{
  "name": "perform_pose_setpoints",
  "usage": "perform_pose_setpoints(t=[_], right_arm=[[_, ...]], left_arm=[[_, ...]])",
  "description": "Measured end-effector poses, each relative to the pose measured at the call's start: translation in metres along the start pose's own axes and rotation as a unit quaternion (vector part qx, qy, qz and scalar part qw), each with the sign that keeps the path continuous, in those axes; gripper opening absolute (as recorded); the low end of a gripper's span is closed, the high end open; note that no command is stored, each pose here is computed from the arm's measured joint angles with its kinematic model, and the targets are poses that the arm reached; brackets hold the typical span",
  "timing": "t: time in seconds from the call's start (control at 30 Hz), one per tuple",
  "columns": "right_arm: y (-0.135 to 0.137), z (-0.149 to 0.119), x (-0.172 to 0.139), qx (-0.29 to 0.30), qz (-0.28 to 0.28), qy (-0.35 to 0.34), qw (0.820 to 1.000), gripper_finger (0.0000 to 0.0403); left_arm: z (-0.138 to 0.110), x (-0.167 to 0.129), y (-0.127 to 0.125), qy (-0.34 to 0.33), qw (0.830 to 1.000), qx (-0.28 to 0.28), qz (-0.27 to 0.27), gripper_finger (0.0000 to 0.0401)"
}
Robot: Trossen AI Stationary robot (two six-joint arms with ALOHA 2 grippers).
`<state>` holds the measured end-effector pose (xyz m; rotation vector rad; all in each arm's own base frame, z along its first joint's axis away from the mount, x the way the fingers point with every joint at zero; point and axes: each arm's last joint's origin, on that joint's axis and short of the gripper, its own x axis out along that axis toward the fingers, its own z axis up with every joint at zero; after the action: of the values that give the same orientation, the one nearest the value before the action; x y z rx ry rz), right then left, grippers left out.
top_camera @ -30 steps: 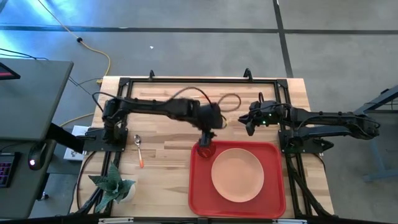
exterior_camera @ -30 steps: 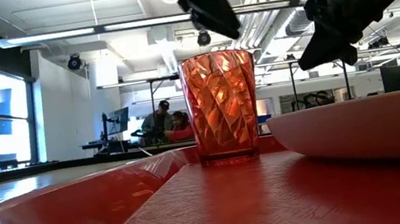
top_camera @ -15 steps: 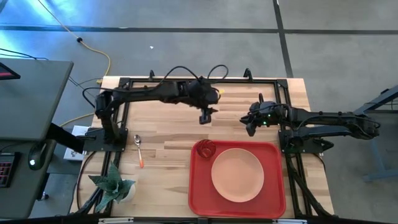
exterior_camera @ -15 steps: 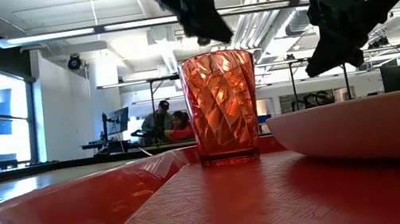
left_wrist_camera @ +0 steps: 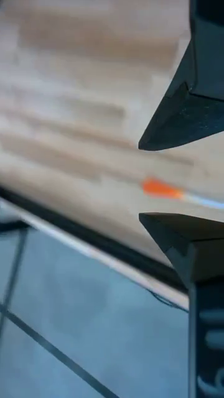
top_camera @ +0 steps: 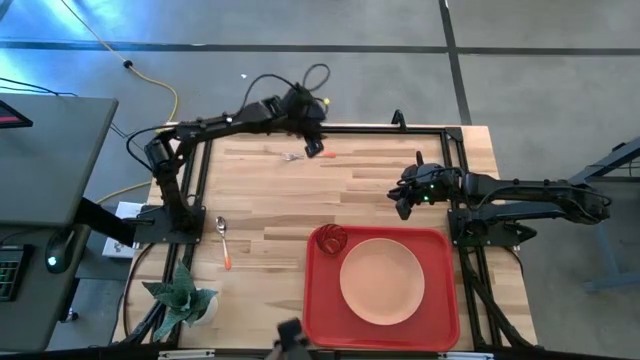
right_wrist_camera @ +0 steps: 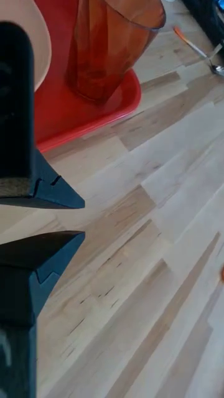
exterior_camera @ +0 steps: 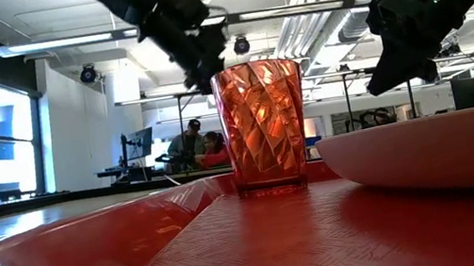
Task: Pick and place plate/cup/fork/spoon on tray
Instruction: Put the orange fork on the orange serving tray to the right of the light orange plate
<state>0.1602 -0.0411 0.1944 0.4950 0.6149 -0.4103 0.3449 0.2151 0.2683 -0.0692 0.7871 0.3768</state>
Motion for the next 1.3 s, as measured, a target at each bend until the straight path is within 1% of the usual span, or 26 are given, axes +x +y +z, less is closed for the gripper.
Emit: perform_pose_setpoints(t=[0.13,0.23,0.33,0.4,0.53,0.63,0.7,0.8,0.93,1.03,1.1,1.3], right_arm=[[-0.001,0.001,0.0,-0.001,-0.021,-0.011,1.0,0.0058],[-0.002,0.001,0.0,-0.001,-0.034,-0.017,0.999,0.0058],[-0.002,0.001,0.0,-0.001,-0.033,-0.018,0.999,0.0058],[-0.002,0.002,0.0,-0.001,-0.032,-0.02,0.999,0.0058],[0.0,0.006,0.0,-0.008,-0.024,-0.039,0.999,0.0058],[0.002,0.009,0.0,-0.007,-0.014,-0.054,0.998,0.0058],[0.002,0.01,-0.001,-0.007,-0.011,-0.061,0.998,0.0058],[0.003,0.011,-0.001,-0.007,-0.008,-0.067,0.998,0.0058],[0.004,0.013,-0.001,-0.02,-0.003,-0.078,0.997,0.0058],[0.005,0.015,-0.001,-0.024,0.001,-0.089,0.996,0.0058],[0.005,0.016,-0.002,-0.03,0.003,-0.094,0.995,0.0058],[0.005,0.017,-0.002,-0.044,0.001,-0.097,0.994,0.0058]], left_arm=[[-0.021,0.005,0.026,0.028,0.999,-0.016,0.027,0.0163],[-0.04,0.01,0.037,0.054,0.998,-0.007,0.031,0.0163],[-0.059,0.017,0.042,0.074,0.997,0.017,0.03,0.0163],[-0.069,0.023,0.042,0.071,0.996,0.035,0.031,0.0163],[-0.085,0.034,0.04,0.039,0.995,0.079,0.041,0.0163],[-0.093,0.039,0.036,0.024,0.993,0.109,0.039,0.0163],[-0.096,0.039,0.034,0.029,0.993,0.11,0.034,0.0163],[-0.097,0.04,0.033,0.031,0.995,0.096,0.026,0.0163],[-0.1,0.044,0.031,0.027,0.996,0.083,-0.008,0.0163],[-0.107,0.052,0.026,0.053,0.996,0.062,-0.023,0.0163],[-0.112,0.057,0.021,0.069,0.995,0.064,-0.032,0.0163],[-0.126,0.075,0.018,0.113,0.99,0.087,-0.013,0.0163]])
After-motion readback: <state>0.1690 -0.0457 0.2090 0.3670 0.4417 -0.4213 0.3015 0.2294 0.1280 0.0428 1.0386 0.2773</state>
